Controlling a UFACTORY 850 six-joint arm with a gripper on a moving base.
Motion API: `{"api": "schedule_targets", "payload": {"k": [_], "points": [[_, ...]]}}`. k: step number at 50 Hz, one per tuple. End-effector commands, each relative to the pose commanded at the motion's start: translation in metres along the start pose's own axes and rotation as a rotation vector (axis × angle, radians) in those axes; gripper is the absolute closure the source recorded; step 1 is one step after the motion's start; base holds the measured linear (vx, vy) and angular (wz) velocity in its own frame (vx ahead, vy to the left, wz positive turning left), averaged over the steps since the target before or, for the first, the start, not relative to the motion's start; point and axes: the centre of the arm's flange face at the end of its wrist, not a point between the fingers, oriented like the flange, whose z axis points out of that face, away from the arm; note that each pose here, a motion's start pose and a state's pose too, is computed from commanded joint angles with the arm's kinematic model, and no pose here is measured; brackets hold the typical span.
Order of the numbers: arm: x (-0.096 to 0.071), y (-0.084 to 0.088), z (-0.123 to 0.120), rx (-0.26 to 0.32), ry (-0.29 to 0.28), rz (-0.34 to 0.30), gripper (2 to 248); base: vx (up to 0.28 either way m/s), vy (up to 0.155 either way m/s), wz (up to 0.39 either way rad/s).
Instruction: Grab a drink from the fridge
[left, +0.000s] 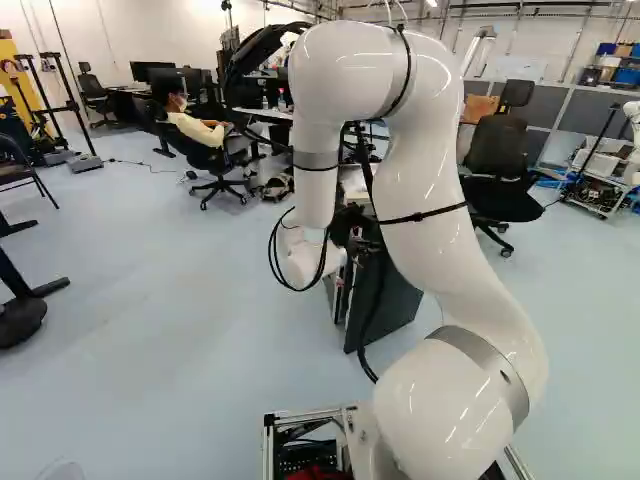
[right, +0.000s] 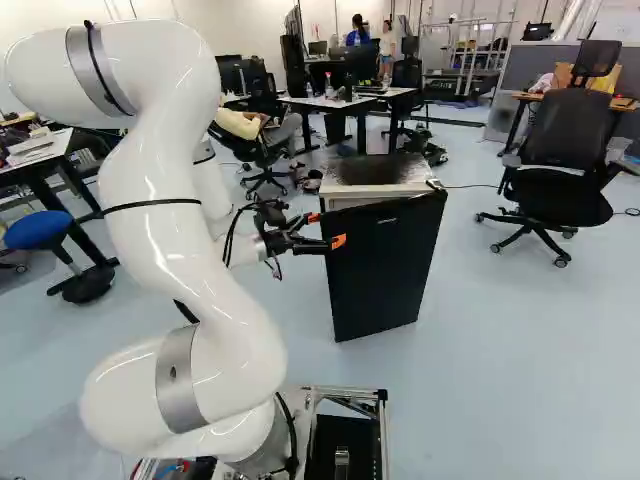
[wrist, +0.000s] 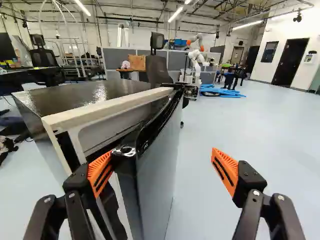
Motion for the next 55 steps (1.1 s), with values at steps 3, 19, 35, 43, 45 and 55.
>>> {"api": "schedule_targets", "payload": {"k": [3,19,35,43,45,55], "points": [[0.0,0.004,-0.002,-0.002,-0.001,-0.005,3,0.0,0.0,0.0],[-0.001,0.025,-0.012,-0.013,-0.005,-0.036,3,0.0,0.0,0.0],[-0.002,0.047,-0.021,-0.023,-0.008,-0.068,3,0.0,0.0,0.0],[-0.002,0.056,-0.024,-0.033,-0.01,-0.081,3,0.0,0.0,0.0],[-0.002,0.059,-0.024,-0.036,-0.01,-0.084,3,0.0,0.0,0.0],[-0.002,0.069,-0.024,-0.057,-0.011,-0.096,3,0.0,0.0,0.0]]}}
